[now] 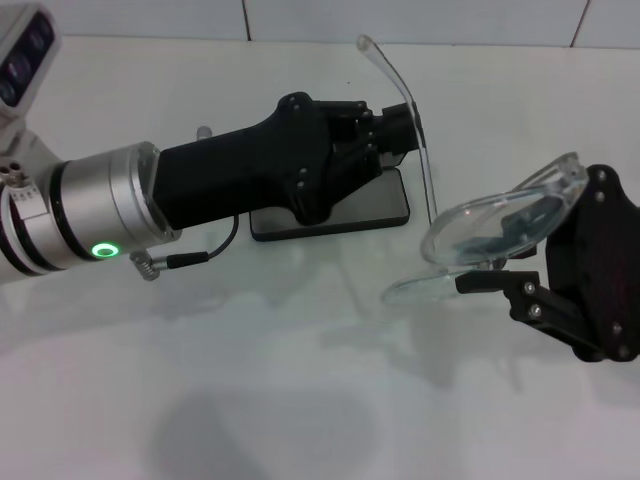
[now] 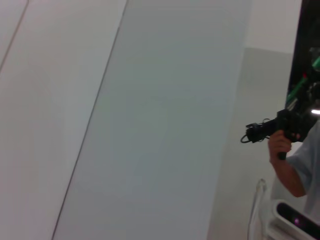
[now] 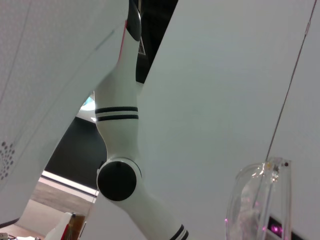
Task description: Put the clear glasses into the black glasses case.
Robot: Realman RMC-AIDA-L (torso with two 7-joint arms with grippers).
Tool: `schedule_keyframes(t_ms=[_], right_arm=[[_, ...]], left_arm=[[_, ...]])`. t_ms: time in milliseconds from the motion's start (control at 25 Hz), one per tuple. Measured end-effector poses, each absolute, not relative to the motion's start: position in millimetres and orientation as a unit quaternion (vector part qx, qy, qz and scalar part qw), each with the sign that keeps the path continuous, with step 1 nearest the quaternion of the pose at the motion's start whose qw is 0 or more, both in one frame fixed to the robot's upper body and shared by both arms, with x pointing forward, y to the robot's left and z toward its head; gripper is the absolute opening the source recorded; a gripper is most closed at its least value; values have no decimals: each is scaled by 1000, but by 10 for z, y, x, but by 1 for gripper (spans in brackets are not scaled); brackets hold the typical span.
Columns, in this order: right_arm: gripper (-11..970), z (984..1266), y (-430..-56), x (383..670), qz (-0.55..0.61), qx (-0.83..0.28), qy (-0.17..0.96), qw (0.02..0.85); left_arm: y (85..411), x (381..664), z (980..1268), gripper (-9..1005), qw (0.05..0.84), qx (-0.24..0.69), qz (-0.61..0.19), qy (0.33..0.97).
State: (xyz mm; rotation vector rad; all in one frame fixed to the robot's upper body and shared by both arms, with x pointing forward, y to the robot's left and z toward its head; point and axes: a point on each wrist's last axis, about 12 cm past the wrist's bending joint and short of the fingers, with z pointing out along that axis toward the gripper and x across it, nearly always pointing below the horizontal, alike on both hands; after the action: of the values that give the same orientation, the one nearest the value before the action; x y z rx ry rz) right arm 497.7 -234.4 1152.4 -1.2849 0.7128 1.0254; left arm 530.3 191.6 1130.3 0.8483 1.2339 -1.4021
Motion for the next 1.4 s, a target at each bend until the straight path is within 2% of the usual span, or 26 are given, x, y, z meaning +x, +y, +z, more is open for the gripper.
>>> schedule_keyframes(t_ms=[560,800,1000,1400], right_arm=[[87,11505,-2330,5026,436,-557,328,626],[87,11542,-2326,5001,444,-561,311,625],[87,11570,-2323,4971,454,-565,294,623],[87,11552,-2276,5045,444,-565,312,621]], left_arm=[[1905,5230,11377,62,522,369,-597,485],[1983,5265,11367,62,545,361,-577,489],[2090,5337,11319,62,570,333,-545,517],[1904,5260,11343,62,536,377,-572,494]])
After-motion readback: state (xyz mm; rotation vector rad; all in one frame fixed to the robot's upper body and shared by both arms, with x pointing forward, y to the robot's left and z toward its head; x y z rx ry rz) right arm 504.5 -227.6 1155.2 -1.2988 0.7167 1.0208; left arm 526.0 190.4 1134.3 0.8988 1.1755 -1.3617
